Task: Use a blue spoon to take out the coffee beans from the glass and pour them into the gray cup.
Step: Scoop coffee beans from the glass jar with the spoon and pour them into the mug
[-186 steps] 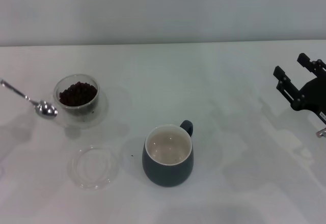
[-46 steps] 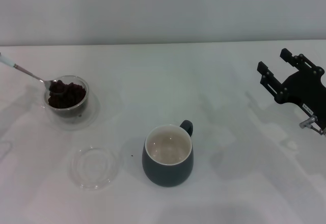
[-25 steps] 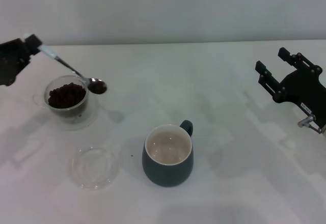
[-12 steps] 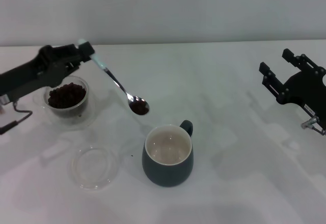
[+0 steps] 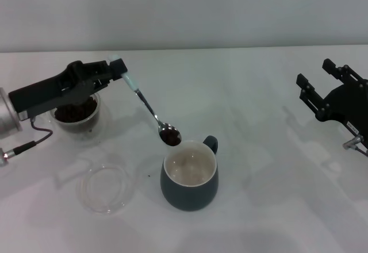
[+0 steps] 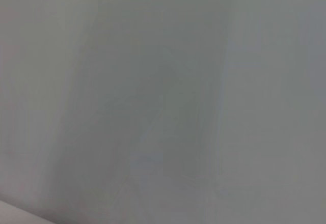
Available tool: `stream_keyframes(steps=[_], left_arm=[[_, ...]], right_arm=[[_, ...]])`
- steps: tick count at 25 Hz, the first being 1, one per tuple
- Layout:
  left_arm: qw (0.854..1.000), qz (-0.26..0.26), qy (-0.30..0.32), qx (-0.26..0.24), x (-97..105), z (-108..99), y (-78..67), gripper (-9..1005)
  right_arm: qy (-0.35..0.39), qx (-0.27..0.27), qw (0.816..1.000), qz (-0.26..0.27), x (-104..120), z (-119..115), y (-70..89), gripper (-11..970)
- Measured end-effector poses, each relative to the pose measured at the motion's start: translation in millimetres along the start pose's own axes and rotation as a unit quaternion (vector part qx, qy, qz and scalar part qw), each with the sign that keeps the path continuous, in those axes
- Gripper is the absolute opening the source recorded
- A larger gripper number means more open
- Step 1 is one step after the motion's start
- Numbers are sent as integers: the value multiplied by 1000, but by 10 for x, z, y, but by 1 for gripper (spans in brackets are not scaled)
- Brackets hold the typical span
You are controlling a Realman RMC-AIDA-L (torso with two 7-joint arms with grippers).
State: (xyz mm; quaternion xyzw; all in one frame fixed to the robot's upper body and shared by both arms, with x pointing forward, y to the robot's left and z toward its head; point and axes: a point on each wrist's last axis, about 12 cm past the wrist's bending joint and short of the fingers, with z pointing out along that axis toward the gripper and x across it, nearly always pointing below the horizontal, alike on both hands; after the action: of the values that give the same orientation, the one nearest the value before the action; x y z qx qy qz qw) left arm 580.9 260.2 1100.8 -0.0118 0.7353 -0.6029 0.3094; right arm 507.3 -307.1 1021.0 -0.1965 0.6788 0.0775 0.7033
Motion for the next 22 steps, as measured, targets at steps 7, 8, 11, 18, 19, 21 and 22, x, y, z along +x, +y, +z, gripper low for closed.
stream_keyframes(steps=[7, 8, 11, 18, 19, 21, 22], left_arm=[[998, 44, 33, -17, -9, 154, -11, 127], [998, 50, 36, -19, -14, 176, -12, 127], [996, 66, 44, -29, -21, 236, -12, 126], [987, 134, 74, -48, -46, 403, -64, 128], [987, 134, 74, -48, -46, 403, -64, 128], [984, 150, 75, -53, -53, 433, -69, 127], [983, 157, 75, -55, -61, 441, -70, 127]], right_arm=[[-1, -2, 1000, 0, -7, 22, 11, 633], [0, -3, 1000, 0, -7, 27, 10, 633], [1, -2, 1000, 0, -3, 24, 9, 633], [2, -2, 1000, 0, 0, 23, 8, 634], [2, -2, 1000, 0, -1, 25, 9, 634], [2, -2, 1000, 0, -2, 28, 8, 634], [2, -2, 1000, 0, -2, 28, 7, 634]])
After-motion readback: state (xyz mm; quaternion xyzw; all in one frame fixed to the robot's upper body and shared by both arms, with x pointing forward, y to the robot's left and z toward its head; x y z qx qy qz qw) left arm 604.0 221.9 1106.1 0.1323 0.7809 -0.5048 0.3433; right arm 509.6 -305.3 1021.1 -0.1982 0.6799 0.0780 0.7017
